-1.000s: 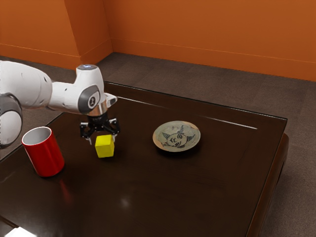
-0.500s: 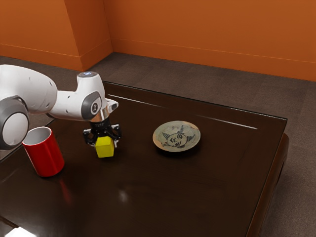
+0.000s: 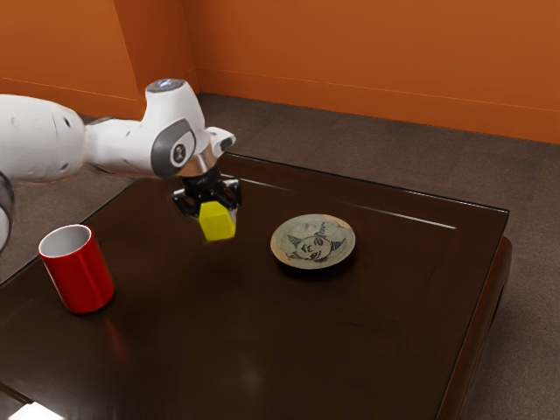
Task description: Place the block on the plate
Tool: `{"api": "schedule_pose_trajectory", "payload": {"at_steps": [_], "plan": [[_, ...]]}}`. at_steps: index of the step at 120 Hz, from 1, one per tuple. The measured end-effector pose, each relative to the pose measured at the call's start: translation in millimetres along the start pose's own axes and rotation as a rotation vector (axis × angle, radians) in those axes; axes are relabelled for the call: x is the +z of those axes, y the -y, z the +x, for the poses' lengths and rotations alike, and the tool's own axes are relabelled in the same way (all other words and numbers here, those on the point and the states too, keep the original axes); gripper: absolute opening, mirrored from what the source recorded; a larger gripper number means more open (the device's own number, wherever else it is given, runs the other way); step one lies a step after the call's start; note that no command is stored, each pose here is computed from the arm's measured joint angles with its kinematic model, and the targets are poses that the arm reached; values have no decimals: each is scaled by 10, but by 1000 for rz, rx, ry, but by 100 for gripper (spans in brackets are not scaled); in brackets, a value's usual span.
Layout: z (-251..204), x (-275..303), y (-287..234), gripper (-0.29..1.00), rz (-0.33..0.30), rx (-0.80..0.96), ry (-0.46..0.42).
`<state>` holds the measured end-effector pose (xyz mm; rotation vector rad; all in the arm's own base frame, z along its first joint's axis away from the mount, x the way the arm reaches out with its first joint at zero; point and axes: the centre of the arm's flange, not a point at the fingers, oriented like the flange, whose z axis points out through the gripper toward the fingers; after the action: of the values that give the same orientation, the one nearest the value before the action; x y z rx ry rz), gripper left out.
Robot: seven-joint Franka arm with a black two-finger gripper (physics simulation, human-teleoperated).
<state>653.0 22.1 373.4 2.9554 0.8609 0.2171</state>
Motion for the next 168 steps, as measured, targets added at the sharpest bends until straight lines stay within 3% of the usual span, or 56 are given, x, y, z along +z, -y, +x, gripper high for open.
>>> {"api": "schedule_pose_trajectory", "payload": {"at_steps": [16, 31, 60, 78, 96, 122, 168], "plan": [[-341, -205, -737, 42, -43, 96, -11], [-313, 21, -1295, 42, -61, 127, -18], [-307, 516, -1739, 43, -68, 110, -2], [16, 681, -1641, 43, -53, 72, -40], [38, 597, -1638, 56, -56, 61, -54], [-266, -88, -1440, 65, -53, 57, -56], [-374, -1288, -696, 69, 52, 123, -25]]}}
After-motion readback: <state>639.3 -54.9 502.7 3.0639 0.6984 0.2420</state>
